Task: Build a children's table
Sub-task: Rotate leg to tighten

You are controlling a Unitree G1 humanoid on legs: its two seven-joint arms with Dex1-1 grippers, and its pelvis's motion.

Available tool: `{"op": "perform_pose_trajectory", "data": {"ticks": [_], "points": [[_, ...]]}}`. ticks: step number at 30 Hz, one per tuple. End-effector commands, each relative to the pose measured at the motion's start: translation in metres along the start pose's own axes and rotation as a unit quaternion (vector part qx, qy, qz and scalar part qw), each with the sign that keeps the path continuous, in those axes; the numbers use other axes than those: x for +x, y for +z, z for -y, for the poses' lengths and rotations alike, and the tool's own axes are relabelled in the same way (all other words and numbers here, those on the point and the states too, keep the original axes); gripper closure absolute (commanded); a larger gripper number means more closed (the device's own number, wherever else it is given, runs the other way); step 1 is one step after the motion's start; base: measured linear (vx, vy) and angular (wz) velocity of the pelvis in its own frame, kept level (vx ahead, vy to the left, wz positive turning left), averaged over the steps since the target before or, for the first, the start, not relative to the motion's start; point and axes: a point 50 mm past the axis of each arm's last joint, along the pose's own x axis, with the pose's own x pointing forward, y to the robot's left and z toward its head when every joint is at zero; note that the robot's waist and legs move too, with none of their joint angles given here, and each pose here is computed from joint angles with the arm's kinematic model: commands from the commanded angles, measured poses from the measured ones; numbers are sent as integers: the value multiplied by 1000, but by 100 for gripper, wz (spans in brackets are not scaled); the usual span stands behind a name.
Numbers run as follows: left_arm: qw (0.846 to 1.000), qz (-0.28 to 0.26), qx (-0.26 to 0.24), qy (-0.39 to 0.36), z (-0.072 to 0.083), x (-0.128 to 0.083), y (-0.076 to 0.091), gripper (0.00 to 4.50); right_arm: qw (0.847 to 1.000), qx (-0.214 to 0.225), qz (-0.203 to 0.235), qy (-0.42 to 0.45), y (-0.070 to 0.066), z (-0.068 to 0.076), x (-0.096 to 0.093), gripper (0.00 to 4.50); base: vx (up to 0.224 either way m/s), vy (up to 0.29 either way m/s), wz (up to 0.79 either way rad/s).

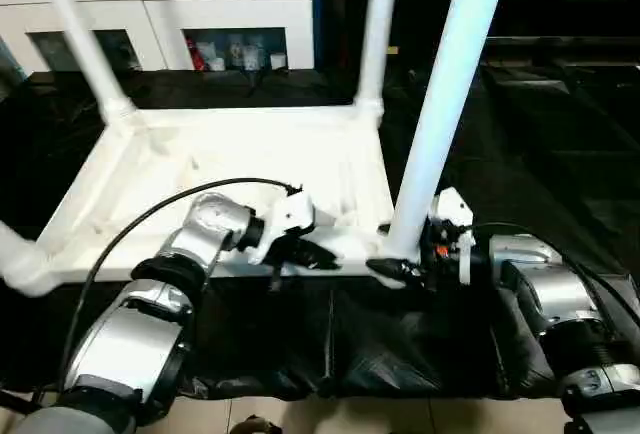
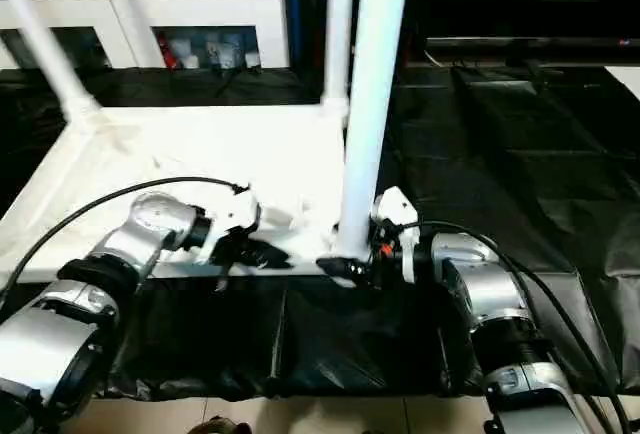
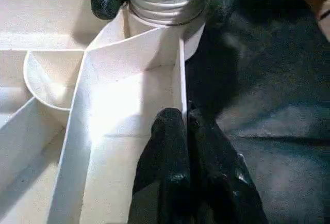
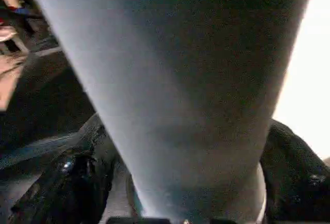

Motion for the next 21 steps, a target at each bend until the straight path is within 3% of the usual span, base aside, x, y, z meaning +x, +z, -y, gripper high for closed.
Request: {"op": "perform_pose_trajectory", "data": {"ticks": [1,7,12,14,15,19,21], "points": [[999,16,32,-26,-1,10,16,450,998,-8,-7,58,4,-11,17,120,0,0,0],[999,19,25,-25,-1,9,15,450,998,-2,-4,62,2,-15,19,168,0,0,0],[999,23,14,20,-7,12,18,450,1000,10,27,4,3,-11,24,175,0,0,0],[999,20,7,50,-11,15,20,450,997,21,33,-61,2,-3,29,176,0,0,0],[997,19,5,70,-14,18,22,450,991,26,41,-122,1,4,33,176,0,0,0],[994,23,-6,105,-20,27,30,450,975,53,43,-211,-1,15,41,177,0,0,0],[991,35,-13,126,-23,37,37,450,958,78,48,-271,-1,22,49,177,0,0,0]]}}
